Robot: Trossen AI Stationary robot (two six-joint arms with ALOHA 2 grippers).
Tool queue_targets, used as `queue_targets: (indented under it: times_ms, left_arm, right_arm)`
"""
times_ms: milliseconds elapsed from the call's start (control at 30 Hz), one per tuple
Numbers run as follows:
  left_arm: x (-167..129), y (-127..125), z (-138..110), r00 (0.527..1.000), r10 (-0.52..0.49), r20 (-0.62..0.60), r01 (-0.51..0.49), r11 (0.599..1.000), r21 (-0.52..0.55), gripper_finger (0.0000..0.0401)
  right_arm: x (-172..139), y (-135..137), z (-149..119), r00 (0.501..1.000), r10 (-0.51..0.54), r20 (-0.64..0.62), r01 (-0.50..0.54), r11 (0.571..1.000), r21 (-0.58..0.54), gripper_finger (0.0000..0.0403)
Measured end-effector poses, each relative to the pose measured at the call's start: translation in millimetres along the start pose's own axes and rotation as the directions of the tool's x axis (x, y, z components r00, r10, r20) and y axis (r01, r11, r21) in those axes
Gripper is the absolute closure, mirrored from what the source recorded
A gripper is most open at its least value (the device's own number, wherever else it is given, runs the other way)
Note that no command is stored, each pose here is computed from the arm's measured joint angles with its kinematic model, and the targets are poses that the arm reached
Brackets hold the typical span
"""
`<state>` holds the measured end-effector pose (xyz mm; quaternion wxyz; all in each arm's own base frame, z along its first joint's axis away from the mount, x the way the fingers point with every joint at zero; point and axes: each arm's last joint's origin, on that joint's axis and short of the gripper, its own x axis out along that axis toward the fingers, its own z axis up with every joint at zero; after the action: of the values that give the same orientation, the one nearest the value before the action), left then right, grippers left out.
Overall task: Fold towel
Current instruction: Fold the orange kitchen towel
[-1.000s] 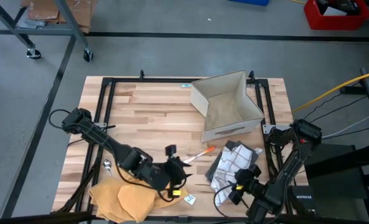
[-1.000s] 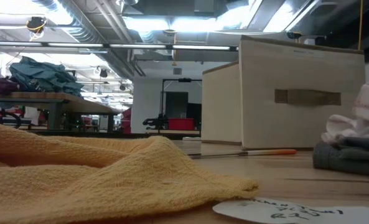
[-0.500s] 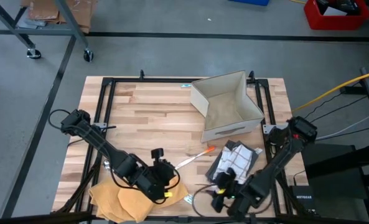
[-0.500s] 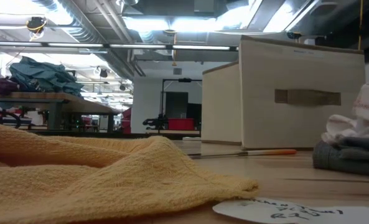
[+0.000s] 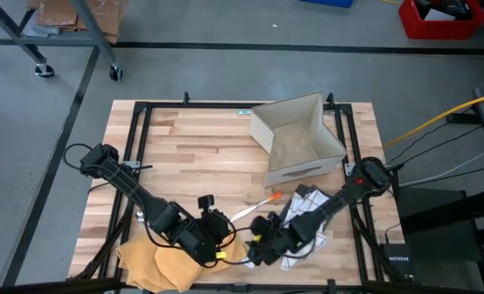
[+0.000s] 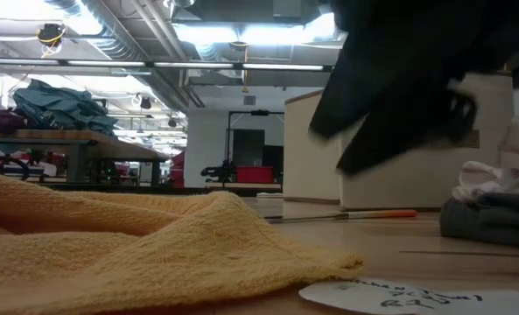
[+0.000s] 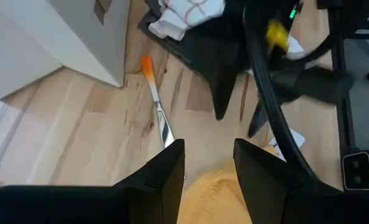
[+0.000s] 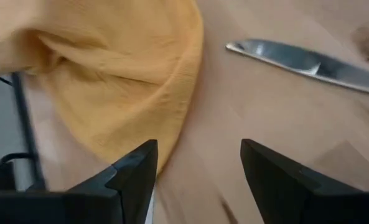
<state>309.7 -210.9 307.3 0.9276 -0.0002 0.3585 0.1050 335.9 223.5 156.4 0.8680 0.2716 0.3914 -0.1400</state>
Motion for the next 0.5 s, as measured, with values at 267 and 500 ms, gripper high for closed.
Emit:
queue_targets:
  times_ms: [267,500]
  left_arm:
    - [0.2,0.3,0.0,1.000,0.002,-0.001,-0.002,1.000,-0.011,0.0270]
    - [0.4,0.5,0.4,1.000,0.001,0.001,-0.001,1.000,-0.011,0.0270]
  right_arm:
    - [40.3,-6.8,3.6,0.991,0.097,-0.095,-0.090,0.993,0.072,0.0169]
    - [49.3,-5.6,1.8,0.987,0.133,-0.091,-0.126,0.988,0.086,0.0169]
